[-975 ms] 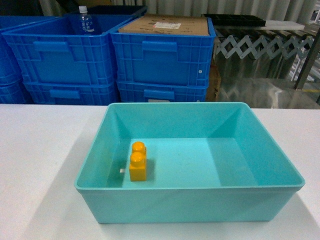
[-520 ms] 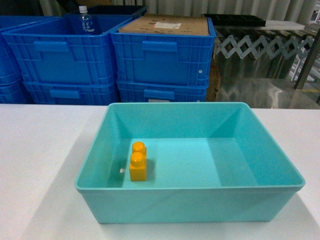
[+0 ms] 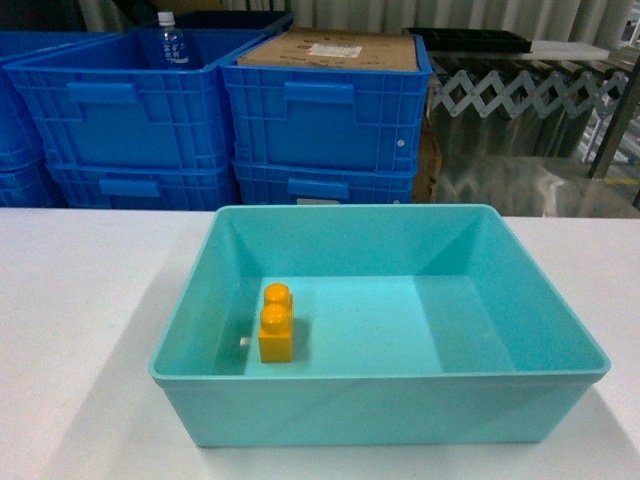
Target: Pick red block from blue box to shelf
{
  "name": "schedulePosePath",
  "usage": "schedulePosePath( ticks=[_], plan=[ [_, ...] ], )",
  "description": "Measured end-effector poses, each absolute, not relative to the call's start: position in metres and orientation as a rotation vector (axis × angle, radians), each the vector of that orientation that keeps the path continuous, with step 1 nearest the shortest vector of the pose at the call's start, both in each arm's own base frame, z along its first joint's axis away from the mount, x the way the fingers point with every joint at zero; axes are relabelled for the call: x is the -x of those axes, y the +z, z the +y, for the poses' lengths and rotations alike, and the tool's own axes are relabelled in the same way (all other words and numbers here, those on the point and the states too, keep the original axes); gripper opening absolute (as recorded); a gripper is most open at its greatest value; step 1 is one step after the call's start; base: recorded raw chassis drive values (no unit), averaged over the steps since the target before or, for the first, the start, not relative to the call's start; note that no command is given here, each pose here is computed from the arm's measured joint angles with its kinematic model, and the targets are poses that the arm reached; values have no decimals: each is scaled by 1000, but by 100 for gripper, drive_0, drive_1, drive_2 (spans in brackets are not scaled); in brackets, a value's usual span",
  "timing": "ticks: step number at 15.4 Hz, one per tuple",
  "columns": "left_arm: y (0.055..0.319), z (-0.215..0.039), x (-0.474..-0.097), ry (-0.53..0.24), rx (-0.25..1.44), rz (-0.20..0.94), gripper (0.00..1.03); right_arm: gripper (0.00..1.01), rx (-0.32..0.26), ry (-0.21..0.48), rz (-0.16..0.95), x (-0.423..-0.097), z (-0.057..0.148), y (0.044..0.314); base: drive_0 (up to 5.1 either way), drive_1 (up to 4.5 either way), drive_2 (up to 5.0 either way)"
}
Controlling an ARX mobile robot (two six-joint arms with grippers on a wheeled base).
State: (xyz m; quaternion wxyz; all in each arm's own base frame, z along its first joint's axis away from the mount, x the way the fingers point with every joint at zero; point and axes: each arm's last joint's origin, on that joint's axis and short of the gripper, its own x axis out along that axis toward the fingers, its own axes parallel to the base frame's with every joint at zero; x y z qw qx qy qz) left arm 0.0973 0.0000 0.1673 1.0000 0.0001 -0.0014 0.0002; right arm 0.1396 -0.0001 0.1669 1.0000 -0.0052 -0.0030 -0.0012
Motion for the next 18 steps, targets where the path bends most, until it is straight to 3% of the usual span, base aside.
schedulePosePath(
  ticks=[8,18],
  plan=[
    [167,0,-97,2,0,-2,98,29,10,-2,-6,-140,0,167,-120,-120,-120],
    [167,0,-97,-2,0,-2,98,29,10,-2,-6,-140,0,167,0,0,0]
  ],
)
